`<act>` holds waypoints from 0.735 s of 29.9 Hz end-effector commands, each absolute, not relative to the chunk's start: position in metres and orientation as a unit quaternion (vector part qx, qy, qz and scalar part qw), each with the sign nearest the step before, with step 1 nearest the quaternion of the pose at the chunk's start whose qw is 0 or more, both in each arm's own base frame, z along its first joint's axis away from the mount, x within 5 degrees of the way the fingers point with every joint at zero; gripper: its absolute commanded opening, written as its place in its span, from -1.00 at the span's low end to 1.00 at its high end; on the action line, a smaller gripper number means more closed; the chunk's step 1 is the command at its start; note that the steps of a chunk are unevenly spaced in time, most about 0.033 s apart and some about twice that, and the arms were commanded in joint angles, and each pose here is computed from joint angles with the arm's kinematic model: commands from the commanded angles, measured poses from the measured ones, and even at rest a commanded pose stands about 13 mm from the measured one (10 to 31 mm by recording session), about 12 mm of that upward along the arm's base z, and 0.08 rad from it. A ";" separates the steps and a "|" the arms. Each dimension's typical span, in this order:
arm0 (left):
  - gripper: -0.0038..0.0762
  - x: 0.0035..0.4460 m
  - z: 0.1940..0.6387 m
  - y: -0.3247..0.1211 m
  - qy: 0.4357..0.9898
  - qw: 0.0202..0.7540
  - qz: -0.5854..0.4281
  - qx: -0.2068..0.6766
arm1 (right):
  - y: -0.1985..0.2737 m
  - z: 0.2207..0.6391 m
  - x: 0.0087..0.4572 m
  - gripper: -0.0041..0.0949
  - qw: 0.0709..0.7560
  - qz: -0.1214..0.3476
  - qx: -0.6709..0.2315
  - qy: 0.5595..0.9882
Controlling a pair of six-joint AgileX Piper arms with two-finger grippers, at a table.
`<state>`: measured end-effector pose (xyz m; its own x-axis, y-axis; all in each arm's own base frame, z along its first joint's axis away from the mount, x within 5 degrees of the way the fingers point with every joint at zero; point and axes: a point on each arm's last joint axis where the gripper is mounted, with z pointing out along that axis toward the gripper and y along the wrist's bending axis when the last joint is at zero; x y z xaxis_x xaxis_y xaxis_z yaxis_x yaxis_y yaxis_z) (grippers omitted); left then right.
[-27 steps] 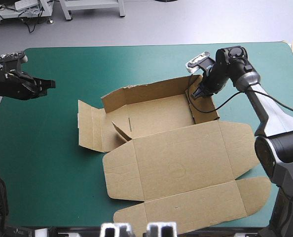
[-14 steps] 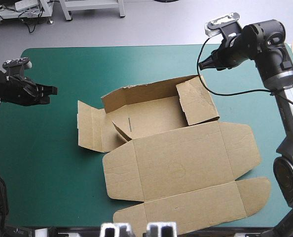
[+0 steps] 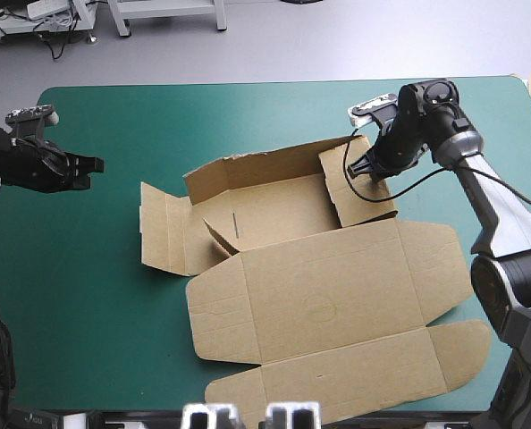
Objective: Fold the box
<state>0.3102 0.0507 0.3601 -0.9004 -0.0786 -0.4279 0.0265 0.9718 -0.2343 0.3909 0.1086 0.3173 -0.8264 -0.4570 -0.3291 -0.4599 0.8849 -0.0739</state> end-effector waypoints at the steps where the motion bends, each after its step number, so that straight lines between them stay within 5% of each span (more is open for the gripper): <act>1: -0.88 0.301 0.381 0.046 0.961 0.247 -0.128 -0.007 | 0.108 0.330 0.387 -0.24 0.179 0.010 -0.242 0.953; 8: -0.88 0.301 0.381 0.047 0.961 0.250 -0.119 -0.008 | 0.117 0.304 0.397 -0.30 0.147 0.043 -0.230 0.961; 14: -0.88 0.308 0.381 0.050 0.954 0.277 -0.110 -0.016 | 0.118 0.303 0.398 -0.94 0.145 0.048 -0.226 0.962; 22: -0.88 0.332 0.370 0.059 0.938 0.313 -0.135 -0.052 | 0.115 0.335 0.382 -0.95 0.183 0.060 -0.223 0.956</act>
